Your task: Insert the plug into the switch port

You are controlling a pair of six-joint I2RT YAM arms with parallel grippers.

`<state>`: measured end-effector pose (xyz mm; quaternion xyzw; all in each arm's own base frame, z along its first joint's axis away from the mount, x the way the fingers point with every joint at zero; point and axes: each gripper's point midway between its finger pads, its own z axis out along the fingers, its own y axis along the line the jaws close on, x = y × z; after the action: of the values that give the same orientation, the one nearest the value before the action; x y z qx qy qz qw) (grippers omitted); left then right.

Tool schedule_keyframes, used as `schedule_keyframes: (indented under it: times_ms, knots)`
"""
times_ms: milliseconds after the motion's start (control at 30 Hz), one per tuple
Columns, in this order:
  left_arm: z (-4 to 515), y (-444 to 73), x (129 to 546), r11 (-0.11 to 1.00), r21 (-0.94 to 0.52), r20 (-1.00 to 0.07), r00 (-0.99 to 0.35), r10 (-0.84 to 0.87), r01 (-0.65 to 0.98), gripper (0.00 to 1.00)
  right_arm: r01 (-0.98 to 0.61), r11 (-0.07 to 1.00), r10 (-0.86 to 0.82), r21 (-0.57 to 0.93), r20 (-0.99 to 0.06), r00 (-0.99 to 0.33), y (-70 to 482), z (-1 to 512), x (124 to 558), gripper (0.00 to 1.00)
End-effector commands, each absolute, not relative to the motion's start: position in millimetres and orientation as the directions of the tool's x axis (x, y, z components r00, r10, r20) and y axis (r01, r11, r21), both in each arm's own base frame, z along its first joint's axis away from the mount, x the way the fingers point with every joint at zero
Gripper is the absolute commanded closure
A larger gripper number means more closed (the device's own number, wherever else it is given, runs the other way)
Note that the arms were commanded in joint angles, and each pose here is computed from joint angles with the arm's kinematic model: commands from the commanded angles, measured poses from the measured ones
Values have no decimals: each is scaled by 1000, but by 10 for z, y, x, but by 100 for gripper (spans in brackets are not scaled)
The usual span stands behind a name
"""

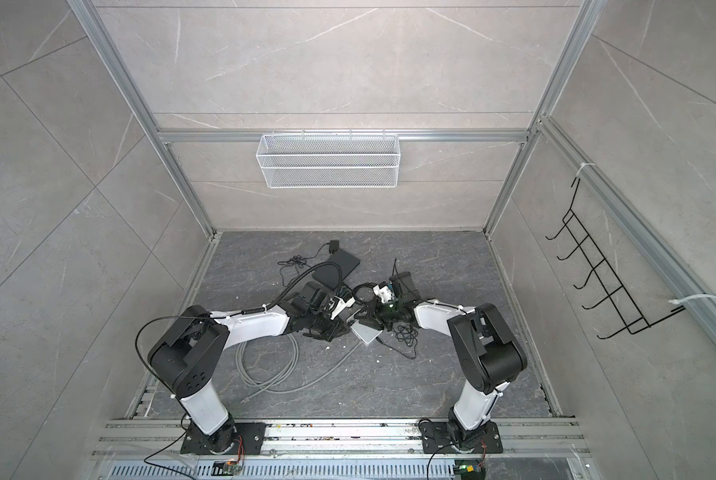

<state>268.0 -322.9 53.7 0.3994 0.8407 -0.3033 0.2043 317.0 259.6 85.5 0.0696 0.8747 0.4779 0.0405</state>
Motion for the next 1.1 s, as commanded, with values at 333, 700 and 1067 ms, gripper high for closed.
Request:
schedule_keyframes:
  times_ms: [333, 700, 1067]
  knots:
    - [787, -3311, 2496, 300, -467, -597, -546, 588, 832, 86, -118, 559, -36, 821, -119, -992, 2567, 965, 2911, 68]
    - [900, -3345, 2375, 202, -570, -593, -569, 569, 796, 87, -373, 553, -163, 745, -343, -925, 2550, 980, 2874, 66]
    - [1066, -3212, 2466, 129, -716, -521, -648, 555, 686, 86, -922, 328, -293, 207, -905, -308, 2587, 1451, 2830, 61]
